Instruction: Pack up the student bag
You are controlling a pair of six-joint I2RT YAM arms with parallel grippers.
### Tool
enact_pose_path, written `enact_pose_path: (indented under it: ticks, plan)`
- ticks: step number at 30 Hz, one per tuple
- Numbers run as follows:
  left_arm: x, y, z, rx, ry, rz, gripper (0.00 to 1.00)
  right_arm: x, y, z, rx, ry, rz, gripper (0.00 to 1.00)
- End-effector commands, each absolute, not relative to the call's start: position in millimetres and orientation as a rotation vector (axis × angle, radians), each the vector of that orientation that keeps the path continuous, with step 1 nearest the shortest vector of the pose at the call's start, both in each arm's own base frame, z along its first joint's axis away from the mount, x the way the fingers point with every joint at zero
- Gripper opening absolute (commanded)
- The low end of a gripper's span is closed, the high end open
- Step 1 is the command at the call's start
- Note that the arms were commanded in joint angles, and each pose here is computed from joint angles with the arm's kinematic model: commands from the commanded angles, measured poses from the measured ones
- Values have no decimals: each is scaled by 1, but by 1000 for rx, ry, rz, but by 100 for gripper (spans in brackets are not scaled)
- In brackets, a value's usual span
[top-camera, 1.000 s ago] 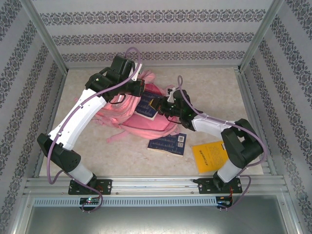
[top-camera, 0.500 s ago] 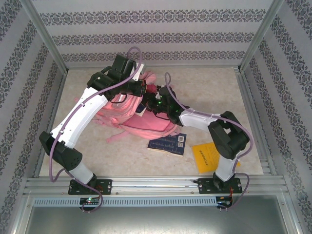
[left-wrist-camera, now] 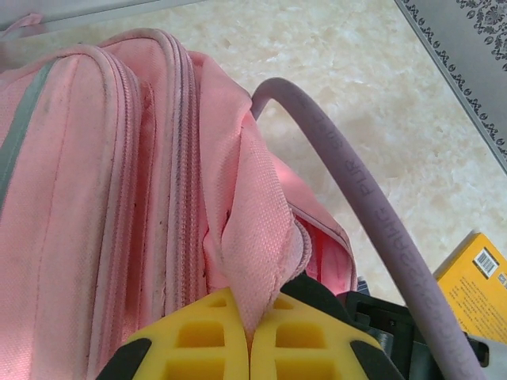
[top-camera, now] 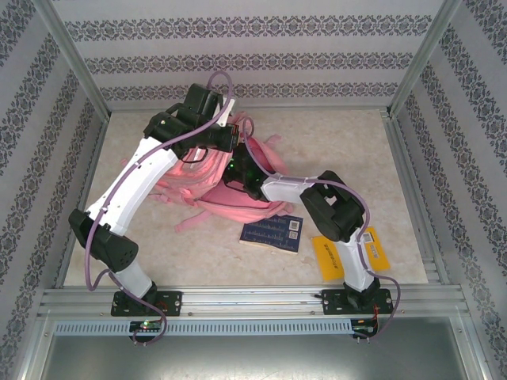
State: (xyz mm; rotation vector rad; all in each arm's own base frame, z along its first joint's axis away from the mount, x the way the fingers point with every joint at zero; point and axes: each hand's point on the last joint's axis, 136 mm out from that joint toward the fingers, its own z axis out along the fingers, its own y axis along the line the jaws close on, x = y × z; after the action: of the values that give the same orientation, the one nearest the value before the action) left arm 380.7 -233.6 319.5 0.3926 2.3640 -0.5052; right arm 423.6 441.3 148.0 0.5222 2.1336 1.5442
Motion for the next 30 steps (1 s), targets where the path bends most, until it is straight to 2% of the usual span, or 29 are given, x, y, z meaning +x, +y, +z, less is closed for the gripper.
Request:
enact_pose_path:
  ticks: [1,9,20,30]
  plan:
    - [390,-213,369,341,2204,-498,0,426,412,196,538,1979,1574,0]
    - [395,-178,376,201,2175,-550,0,419,369,233,573,1862,1702,0]
    - [397,-178,373,205,2185,-571,0,414,380,256,553,1869,1817,0]
    - [396,-192,375,215,2184,-670,0,398,396,166,557,2204,1548,0]
